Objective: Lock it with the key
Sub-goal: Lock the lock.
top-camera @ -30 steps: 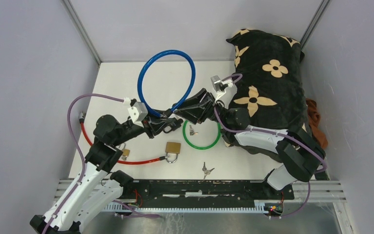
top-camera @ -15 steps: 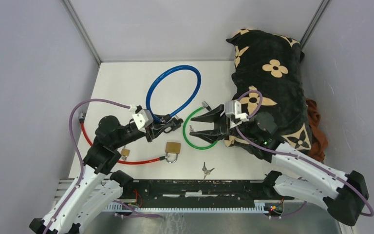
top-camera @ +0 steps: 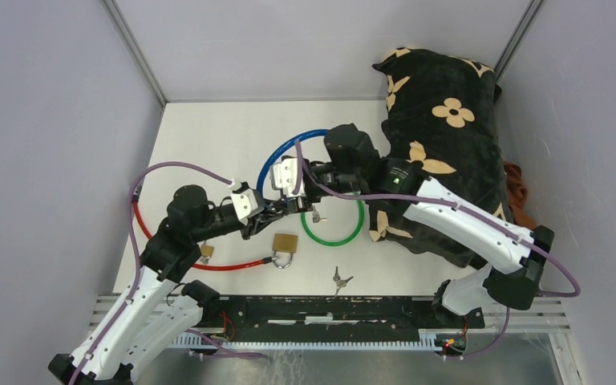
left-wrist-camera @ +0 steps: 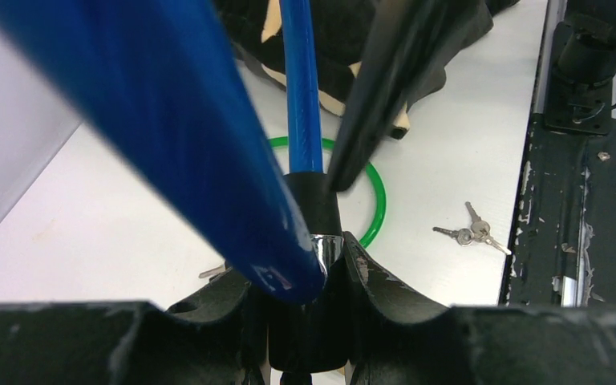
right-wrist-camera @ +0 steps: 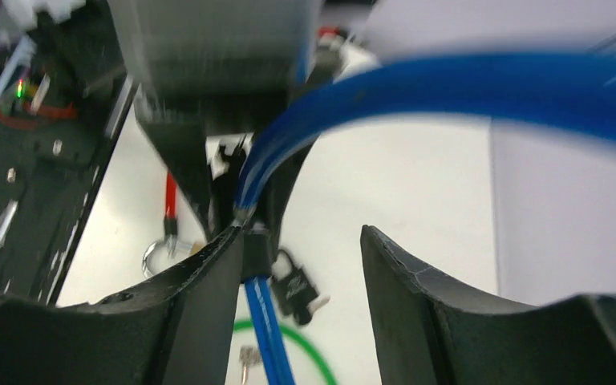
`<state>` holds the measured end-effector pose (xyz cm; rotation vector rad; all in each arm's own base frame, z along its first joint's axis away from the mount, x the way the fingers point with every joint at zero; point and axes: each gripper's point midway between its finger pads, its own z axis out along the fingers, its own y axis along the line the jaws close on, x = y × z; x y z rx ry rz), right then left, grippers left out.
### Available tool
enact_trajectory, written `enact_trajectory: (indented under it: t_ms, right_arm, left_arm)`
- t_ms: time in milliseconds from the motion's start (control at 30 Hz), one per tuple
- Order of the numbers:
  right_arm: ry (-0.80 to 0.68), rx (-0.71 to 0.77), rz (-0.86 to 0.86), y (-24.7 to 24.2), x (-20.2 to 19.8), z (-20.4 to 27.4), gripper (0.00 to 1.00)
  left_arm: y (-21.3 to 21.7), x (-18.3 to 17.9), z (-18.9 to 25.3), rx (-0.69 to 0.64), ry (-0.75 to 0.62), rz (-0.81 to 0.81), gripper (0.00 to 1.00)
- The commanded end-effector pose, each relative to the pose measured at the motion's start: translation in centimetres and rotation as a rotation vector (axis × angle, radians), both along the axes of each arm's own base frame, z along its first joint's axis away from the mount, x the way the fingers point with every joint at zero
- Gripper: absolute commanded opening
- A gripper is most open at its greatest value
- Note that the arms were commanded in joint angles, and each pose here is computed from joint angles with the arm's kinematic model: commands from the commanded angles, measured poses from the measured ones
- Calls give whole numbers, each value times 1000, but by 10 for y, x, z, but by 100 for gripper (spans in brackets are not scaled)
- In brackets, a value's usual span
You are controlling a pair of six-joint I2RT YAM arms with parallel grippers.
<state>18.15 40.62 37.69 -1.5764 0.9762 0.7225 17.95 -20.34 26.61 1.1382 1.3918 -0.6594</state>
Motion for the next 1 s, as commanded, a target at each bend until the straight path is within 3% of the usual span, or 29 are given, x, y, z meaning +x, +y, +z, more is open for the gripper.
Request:
enact_trajectory:
  t_ms: [0, 367, 433, 500, 633, 833, 867, 967]
  right_arm:
    - [-45, -252, 50, -25, -6, -61, 60]
    - [-96, -251, -71, -20, 19, -77, 59]
    - [-107, -276, -91, -19, 26, -79, 49]
    - [-112, -298, -103, -20, 29, -84, 30]
    - [-107, -272, -83, -16, 23, -81, 2]
    - [-158, -104, -78, -21, 12, -53, 0]
    - [-175, -68, -80, -24, 10, -49, 0]
    - [-198, -1, -91, -31, 6, -39, 0]
  left_arm:
    - [-5, -8, 45, -80, -96, -50, 2]
    - [-8, -7, 49, -65, -135, -80, 2]
    - [-7, -7, 49, -55, -141, -80, 2]
    - [-7, -6, 50, -52, -145, -77, 2]
    - [-8, -6, 50, -52, -142, -80, 2]
    - [-7, -9, 49, -57, -143, -83, 2]
    - [-6, -10, 49, -58, -144, -82, 6]
    - [-6, -12, 47, -60, -145, -88, 29]
